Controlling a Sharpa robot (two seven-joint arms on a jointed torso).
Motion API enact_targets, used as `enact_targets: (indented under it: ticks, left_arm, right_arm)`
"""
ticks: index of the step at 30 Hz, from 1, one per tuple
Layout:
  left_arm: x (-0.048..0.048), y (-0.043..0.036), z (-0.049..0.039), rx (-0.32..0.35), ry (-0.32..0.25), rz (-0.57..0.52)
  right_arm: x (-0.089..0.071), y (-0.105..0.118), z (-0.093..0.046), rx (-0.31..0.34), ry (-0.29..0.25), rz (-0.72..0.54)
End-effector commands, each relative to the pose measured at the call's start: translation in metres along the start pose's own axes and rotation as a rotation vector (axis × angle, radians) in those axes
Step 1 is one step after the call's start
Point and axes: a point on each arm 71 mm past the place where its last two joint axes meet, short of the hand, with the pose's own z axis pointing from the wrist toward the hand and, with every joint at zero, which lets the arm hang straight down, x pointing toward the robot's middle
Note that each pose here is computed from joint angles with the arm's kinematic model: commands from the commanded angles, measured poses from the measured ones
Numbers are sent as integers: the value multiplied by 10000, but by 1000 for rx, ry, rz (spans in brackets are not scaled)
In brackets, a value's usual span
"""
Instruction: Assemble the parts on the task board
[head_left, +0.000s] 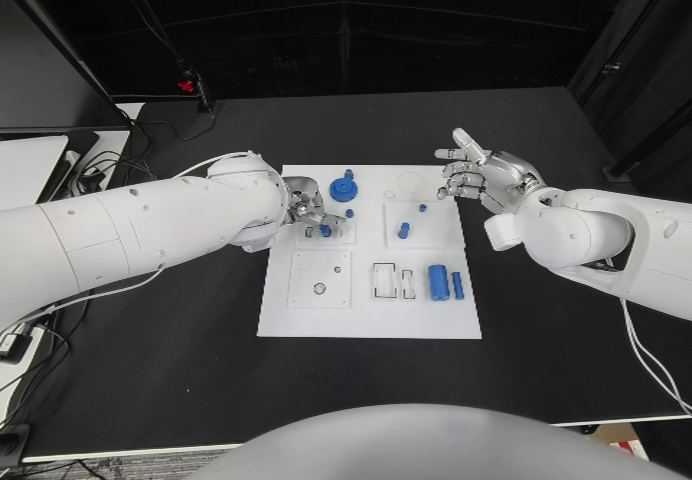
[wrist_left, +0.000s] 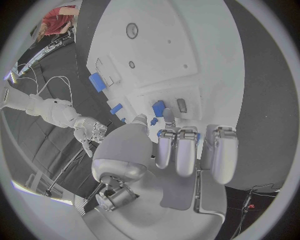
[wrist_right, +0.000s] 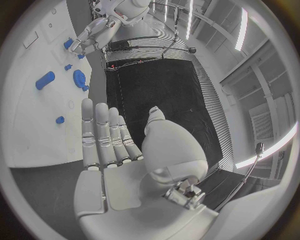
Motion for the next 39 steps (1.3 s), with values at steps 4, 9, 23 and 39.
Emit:
enact_targets:
  ticks: [4, 9, 23, 39]
  left_arm:
    - [3, -5, -7, 1, 8, 8]
    - [2, -6, -6, 3, 7, 7]
    - [-31, -3, -18, 37, -41, -15]
    - [-298, 170, -217, 216, -213, -122]
  right_arm:
    - [10, 10, 1, -6, 10, 4]
    - [9, 9, 3, -5, 10, 4]
    - [8, 3, 7, -2, 9, 4]
    - [2, -6, 16, 1, 6, 3]
